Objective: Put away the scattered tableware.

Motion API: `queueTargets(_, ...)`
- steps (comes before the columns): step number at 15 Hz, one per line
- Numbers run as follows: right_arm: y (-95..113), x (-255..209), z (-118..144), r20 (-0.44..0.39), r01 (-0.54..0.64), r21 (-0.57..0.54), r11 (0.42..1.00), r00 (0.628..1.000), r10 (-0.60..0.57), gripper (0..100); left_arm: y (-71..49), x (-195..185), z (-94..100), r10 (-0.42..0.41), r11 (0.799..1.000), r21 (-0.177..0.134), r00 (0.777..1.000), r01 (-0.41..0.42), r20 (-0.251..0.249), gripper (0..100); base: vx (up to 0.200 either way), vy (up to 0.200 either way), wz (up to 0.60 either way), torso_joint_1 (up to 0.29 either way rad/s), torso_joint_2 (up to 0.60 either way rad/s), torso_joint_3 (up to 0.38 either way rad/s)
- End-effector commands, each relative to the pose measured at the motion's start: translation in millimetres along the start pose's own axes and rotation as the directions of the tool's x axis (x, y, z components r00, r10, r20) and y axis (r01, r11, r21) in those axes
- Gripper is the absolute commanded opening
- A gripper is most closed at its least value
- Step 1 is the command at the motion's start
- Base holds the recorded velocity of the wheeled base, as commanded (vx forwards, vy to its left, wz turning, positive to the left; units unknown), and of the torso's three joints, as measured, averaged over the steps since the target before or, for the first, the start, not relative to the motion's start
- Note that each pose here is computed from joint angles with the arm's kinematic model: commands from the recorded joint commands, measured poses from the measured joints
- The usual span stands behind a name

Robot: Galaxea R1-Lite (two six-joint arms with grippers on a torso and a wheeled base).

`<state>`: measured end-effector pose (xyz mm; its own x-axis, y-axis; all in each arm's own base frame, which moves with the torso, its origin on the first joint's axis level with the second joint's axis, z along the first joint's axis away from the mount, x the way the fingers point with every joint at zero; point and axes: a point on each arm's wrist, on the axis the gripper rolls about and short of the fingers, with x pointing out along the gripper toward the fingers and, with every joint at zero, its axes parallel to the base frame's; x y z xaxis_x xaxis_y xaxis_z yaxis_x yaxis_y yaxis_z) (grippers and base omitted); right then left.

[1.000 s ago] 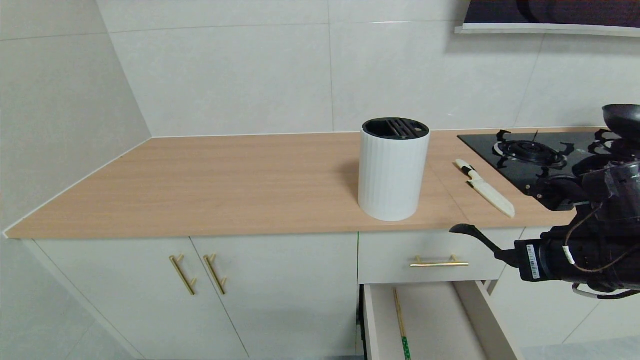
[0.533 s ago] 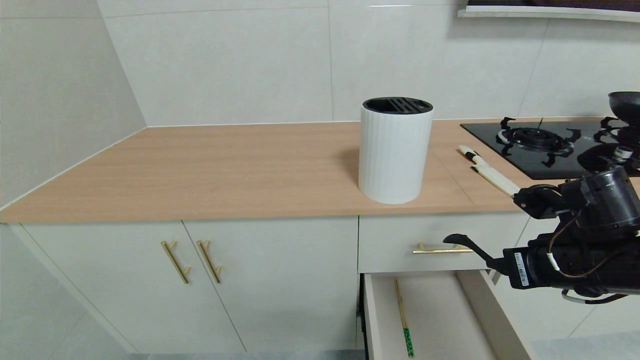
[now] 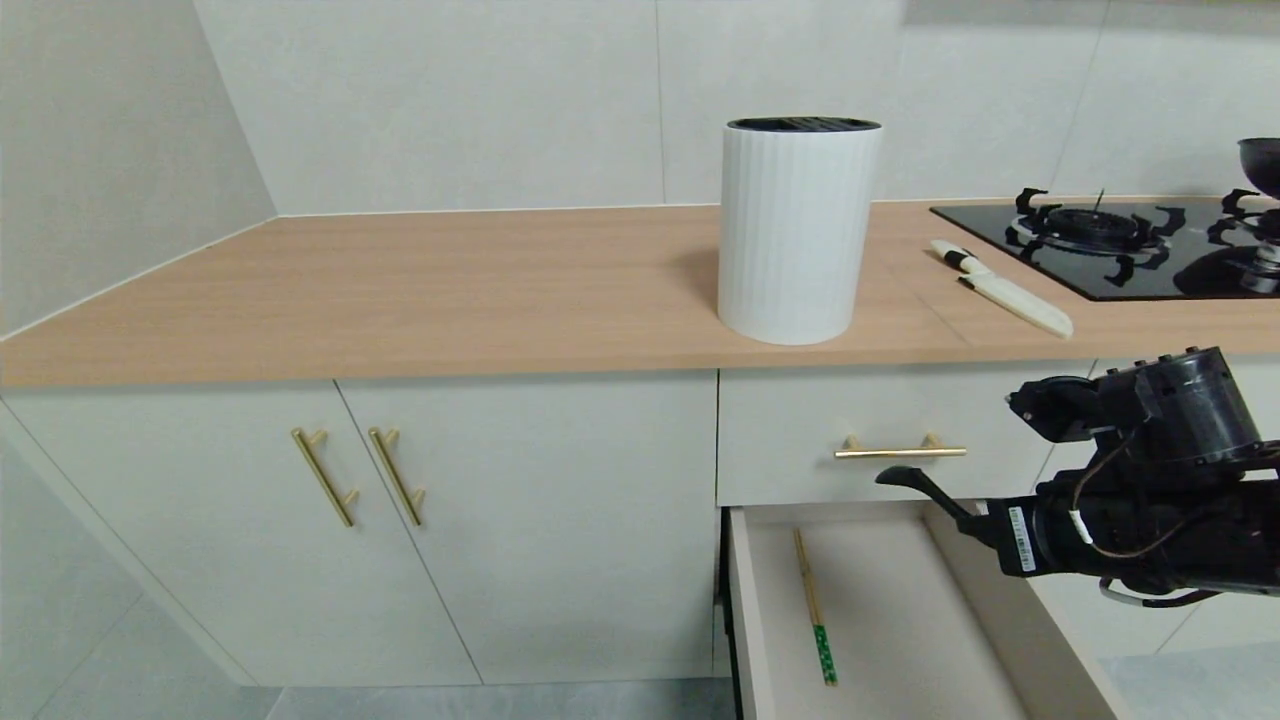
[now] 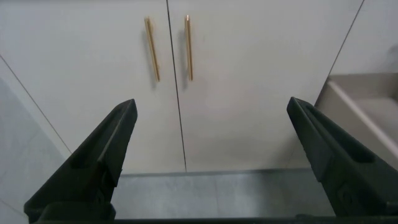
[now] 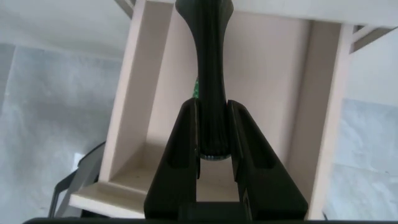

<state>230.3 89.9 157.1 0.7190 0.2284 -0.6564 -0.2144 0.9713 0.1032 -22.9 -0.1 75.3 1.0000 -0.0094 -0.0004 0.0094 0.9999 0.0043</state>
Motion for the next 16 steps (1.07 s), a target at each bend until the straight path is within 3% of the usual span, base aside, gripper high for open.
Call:
queueTargets(1, 0, 2, -1, -0.01, 0.001, -0.003, 1.0, 1.0, -0.001, 0, 0.0, 0, 0.0, -0.001, 1.0, 0.0, 1.0, 0.001, -0.001, 100, 0.0, 0.0, 0.0, -0.144, 0.46, 0.29)
queueTargets(8, 2, 9, -5, -0.038, 0.0, -0.011, 1.0, 0.999, -0.001, 0, 0.0, 0, 0.0, 0.0, 1.0, 0.0, 1.0, 0.0, -0.001, 100, 0.0, 0.0, 0.0, -0.11, 0.42, 0.293)
queueTargets(16, 1, 14, -7, -0.053, 0.004, -0.012, 1.0, 0.999, -0.005, 0, 0.0, 0, 0.0, 0.0, 1.0, 0.0, 1.0, 0.0, -0.001, 100, 0.0, 0.0, 0.0, -0.007, 0.03, 0.019)
